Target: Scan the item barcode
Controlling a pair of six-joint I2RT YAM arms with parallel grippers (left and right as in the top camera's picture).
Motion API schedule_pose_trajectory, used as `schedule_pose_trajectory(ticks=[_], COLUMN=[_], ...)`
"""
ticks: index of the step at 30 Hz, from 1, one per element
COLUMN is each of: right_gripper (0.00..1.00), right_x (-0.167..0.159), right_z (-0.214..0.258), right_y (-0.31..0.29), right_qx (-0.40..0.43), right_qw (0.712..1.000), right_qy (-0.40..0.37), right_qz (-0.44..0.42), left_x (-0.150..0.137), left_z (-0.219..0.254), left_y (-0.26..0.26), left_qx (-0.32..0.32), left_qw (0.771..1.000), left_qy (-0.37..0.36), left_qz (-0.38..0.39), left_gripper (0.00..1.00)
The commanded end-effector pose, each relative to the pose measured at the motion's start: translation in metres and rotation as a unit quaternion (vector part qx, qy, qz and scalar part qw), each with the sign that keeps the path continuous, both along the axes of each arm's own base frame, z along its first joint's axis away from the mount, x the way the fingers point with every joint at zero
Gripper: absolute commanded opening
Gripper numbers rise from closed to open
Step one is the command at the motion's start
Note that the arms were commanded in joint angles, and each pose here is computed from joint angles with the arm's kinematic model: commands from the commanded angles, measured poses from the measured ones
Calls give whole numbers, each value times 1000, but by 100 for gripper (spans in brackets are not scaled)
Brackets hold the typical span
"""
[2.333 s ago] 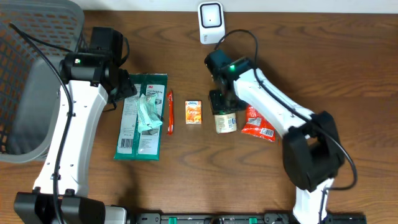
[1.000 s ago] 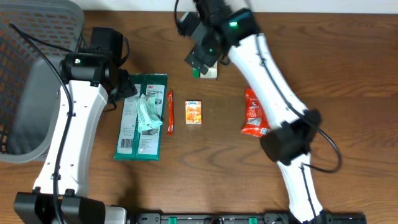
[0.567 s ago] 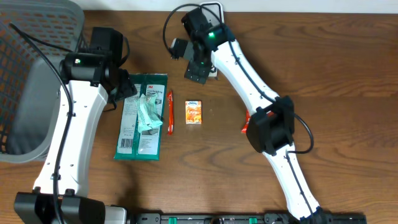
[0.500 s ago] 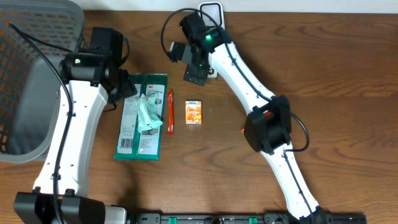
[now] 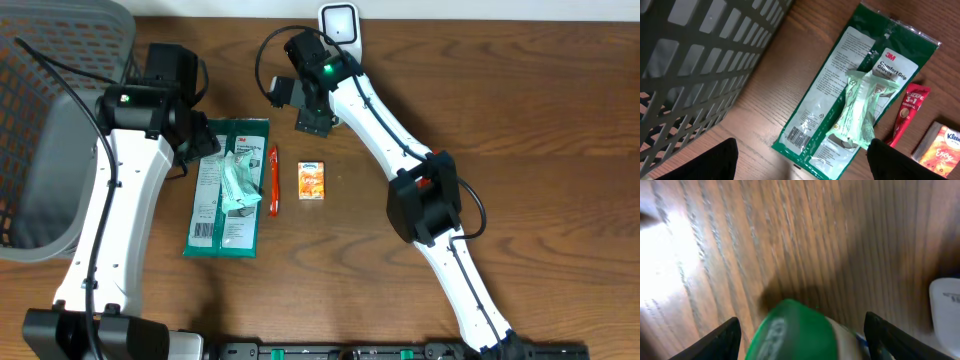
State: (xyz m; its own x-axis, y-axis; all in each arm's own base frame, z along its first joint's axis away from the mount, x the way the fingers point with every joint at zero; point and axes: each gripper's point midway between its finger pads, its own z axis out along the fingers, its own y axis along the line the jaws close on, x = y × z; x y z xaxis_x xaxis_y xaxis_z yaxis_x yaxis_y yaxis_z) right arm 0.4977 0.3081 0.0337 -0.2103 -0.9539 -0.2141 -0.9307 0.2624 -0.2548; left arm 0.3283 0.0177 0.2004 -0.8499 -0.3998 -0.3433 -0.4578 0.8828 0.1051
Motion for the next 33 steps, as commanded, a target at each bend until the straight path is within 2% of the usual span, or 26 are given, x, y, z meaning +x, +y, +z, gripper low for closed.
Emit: schedule_pose_trajectory(ticks=[1,9,16,19,21,24,26,28,33], right_gripper=[74,74,77,77,84,99,99,95,95], right_x=[6,-22,-47,-56,-58,-43,-29,-15,14], right_z=[-3,11,41,70,107,130,129,120,99], right_y=[-13,-25,-41,-47,-56,-64,-66,-68,-85], right_qx=[-41,-60,-40,-24,18,92,147,194,218], right_qw=[999,995,976,966,949,923,900,881,859], right_qy=[-20,21,55,54,45,48,77,117,120], right_qz=[-15,-71,-206,-251,-313,-371,-403,-416,-447], left_x=[-1,-1,-1,-1,-1,-1,-1,-1,-1], left_z=[0,0,0,0,0,0,0,0,0], left_y=[4,4,4,4,4,4,4,4,4], left_qx=[7,7,7,7,7,7,7,7,7], left_qw=[1000,1000,1000,1000,1000,1000,1000,1000,1000], left_qy=[0,0,0,0,0,0,0,0,0], left_qz=[6,6,6,6,6,6,6,6,6], left_gripper=[83,83,83,83,83,83,83,83,83])
